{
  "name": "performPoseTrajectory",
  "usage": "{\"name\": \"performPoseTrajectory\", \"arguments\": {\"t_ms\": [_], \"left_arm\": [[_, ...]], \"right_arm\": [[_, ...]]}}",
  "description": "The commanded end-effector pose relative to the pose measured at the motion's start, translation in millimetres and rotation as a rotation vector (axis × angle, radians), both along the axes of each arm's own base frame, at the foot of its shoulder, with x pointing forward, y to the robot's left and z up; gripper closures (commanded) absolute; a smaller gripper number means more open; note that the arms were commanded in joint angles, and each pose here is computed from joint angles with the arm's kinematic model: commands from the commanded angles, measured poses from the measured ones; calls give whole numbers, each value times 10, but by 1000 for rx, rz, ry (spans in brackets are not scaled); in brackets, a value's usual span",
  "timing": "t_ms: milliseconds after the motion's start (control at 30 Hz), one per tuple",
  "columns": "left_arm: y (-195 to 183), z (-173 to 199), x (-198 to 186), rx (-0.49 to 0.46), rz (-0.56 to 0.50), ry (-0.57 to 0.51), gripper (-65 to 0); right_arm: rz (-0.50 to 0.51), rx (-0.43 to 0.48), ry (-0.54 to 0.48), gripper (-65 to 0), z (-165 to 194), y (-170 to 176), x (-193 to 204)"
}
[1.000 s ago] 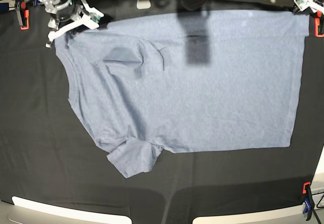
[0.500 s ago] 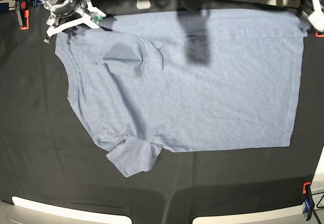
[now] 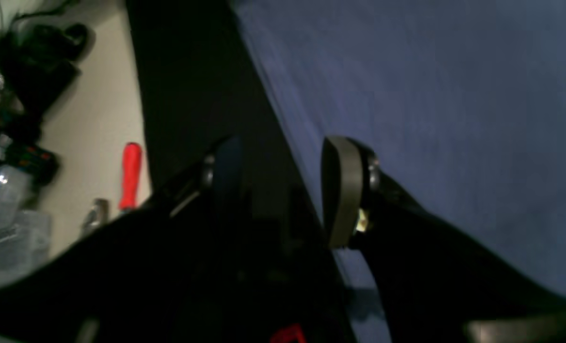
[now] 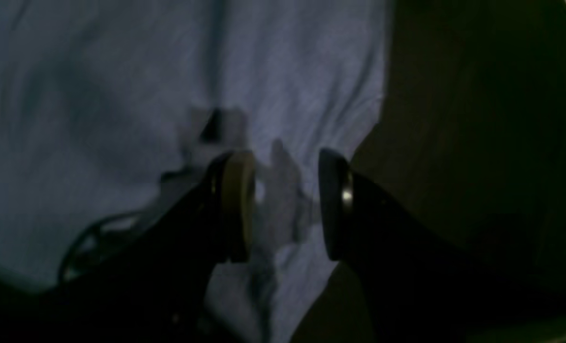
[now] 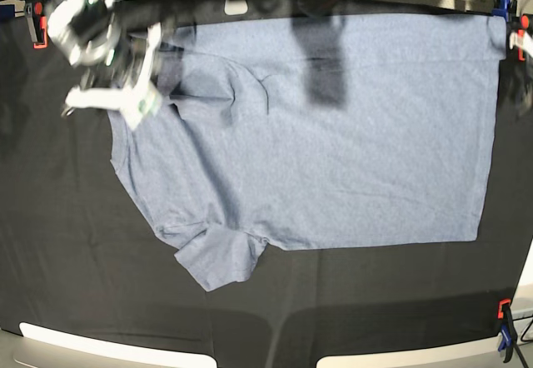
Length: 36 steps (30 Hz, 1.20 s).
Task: Layout the t-shirt on the table in an organized manner, then fold the t-shirt properly
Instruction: 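Move the right gripper to the shirt's sleeve and hem corner, then grasp the hem corners with both grippers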
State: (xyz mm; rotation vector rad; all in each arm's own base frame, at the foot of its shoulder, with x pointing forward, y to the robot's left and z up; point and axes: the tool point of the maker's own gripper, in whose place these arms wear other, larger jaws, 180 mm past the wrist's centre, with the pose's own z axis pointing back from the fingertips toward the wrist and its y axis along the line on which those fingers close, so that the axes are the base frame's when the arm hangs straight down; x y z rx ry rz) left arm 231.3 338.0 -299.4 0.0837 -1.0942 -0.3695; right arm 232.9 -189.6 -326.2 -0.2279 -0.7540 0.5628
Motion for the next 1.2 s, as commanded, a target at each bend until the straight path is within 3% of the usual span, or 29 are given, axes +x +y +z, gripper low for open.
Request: {"name": "performPoseTrajectory", "arguments": {"t_ms": [0, 100, 267, 433, 633, 867, 1033, 1167], "left_arm": [[75, 173, 162, -19, 24, -69, -256], [236, 277, 440, -128, 108, -164, -256], [479, 364, 834, -223, 171, -236, -254], [545, 133, 1234, -332, 219, -192, -253], [365, -159, 1842, -420, 214, -118, -226], [478, -184, 2377, -404, 277, -122, -225], [452, -487, 2421, -366, 354, -67, -225], [305, -648, 2401, -376, 352, -48, -225]], "right_arm": [[-11, 3, -51, -219, 108, -54, 144], [-28, 76, -106, -219, 143, -77, 419], [-136, 186, -174, -257, 160, -157, 880], [-194, 341, -178, -257, 161, -61, 1316], [-251, 412, -173, -256, 193, -38, 1804], [-217, 442, -60, -256, 202, 188, 2110], [-174, 463, -40, -256, 272, 392, 2160], [-168, 462, -20, -256, 244, 433, 2138]]}}
